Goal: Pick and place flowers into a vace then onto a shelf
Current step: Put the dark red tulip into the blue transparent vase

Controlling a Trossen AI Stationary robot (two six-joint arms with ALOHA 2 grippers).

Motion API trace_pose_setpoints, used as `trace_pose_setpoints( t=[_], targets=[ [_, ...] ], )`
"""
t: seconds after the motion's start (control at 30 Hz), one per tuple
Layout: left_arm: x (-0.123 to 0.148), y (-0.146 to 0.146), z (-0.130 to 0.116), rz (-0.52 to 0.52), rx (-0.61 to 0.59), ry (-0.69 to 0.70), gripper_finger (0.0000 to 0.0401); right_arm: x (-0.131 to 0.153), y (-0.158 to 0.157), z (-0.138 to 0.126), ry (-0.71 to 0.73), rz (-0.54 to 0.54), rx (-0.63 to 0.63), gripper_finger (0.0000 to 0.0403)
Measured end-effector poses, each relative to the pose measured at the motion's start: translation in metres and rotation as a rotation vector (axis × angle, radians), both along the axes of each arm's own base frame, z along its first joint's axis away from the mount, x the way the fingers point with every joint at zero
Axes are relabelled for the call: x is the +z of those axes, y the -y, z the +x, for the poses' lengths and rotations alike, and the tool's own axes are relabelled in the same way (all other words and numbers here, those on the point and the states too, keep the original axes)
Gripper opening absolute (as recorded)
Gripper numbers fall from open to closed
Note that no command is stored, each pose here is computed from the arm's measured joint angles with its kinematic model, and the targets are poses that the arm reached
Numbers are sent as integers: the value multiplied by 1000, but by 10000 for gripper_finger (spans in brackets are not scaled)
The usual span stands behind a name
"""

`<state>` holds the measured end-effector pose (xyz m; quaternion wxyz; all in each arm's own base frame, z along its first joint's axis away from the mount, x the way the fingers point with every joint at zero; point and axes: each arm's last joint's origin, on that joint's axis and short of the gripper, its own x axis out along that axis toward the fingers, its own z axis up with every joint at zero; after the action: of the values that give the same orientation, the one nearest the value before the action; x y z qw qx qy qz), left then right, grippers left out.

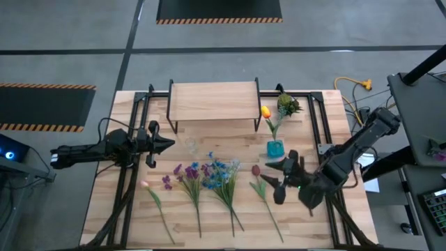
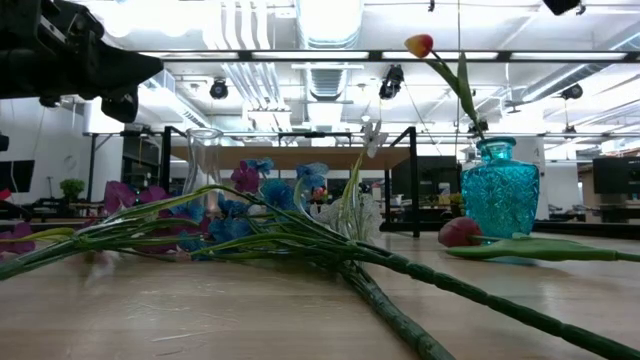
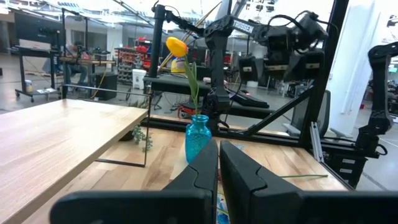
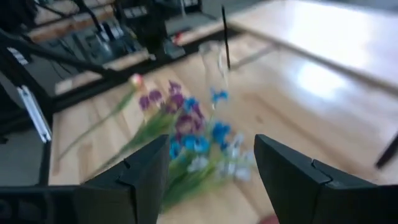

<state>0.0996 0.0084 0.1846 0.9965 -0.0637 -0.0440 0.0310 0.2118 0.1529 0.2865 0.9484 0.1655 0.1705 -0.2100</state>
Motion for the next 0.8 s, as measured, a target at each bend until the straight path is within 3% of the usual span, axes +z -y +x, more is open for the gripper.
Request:
trace_pose_setpoints(
  t=[0.27,0.43,0.8],
  targets=[
    [0,0,0,0,0,0,0,-11,-15,14,-202,138,-117,226],
    [0,0,0,0,0,0,0,-24,-31,29,-318,229,-118,226],
    [0,0,0,0,0,0,0,-80,-47,50,-523,333,-224,223]
  ],
)
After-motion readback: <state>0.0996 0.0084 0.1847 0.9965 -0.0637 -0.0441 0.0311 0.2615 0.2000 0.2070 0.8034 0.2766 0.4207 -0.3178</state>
